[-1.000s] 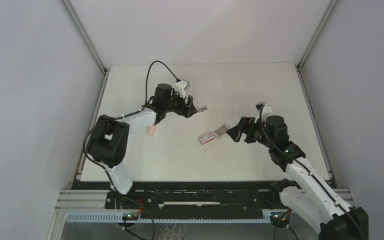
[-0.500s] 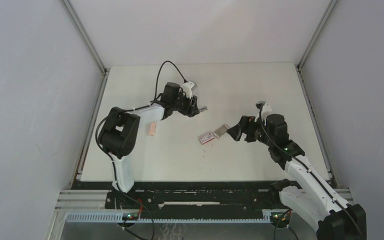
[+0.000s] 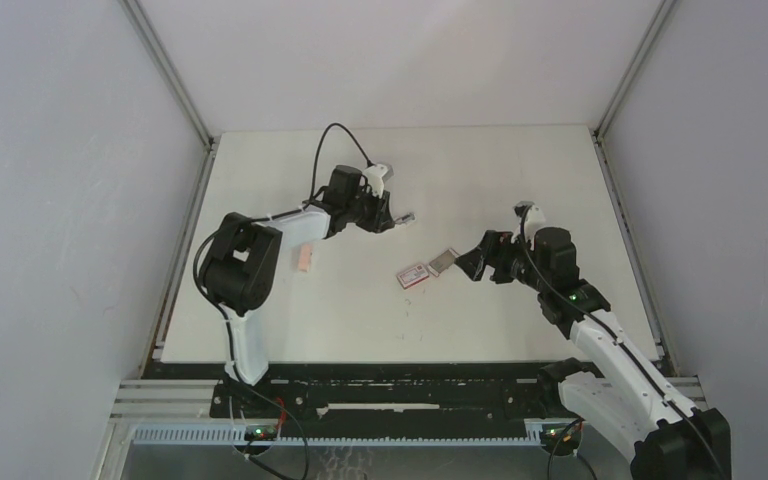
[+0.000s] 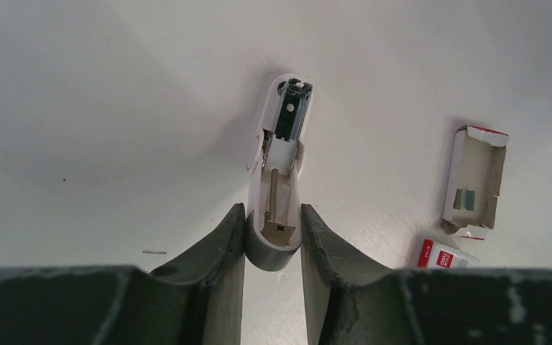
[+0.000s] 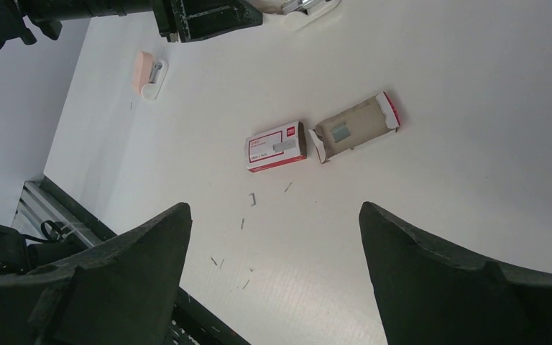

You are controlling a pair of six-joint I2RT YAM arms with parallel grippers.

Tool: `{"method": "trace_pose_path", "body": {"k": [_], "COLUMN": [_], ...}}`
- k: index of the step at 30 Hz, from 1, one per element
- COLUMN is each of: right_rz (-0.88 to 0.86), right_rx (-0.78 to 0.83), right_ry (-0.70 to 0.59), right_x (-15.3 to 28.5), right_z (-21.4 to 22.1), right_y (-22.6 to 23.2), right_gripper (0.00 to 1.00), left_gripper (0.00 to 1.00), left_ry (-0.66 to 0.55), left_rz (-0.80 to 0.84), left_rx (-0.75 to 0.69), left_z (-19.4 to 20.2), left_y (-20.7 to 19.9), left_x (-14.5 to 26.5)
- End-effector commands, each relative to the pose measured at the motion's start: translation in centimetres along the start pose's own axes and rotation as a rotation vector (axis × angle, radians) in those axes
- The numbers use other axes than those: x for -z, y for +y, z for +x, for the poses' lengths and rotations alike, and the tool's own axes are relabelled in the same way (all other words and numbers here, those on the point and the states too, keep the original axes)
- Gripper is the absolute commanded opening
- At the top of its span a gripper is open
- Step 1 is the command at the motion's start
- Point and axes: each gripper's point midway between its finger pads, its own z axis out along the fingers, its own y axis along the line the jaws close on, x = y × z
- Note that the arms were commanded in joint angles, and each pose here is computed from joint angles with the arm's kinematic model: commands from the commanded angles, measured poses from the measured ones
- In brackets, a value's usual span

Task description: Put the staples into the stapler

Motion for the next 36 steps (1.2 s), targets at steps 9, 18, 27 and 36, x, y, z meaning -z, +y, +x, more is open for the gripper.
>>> {"method": "trace_pose_path", "body": {"k": [9, 18, 27, 36], "right_rz": [0.022, 0.090, 0.176, 0.207], "right_rx": [0.054, 0.054, 0.095, 0.076], "right_ry": [-0.053, 0.058, 0.131, 0.175], "right_x": [-0.1, -2.4, -5.8, -8.1], "right_z": [-1.6, 0.5, 1.0, 1.2], "right_y": [-0.3, -1.8, -2.0, -2.4], "right_gripper": [0.85, 0.83, 0.71, 0.61], "left_gripper": [0.02, 0.00, 0.02, 0.37], "left_ry": [-0.030, 0.030, 0.028, 0.059], "left_rz": [-0.006, -0.042, -0.061, -0.084], "left_rx": [0.013, -0.014, -0.082, -0.083], "left_z": [-0.2, 7.3, 11.9, 12.9], "left_y": [-2.3, -4.1, -6.7, -7.0], "left_x": [6.1, 11.8, 14.2, 13.8]}}
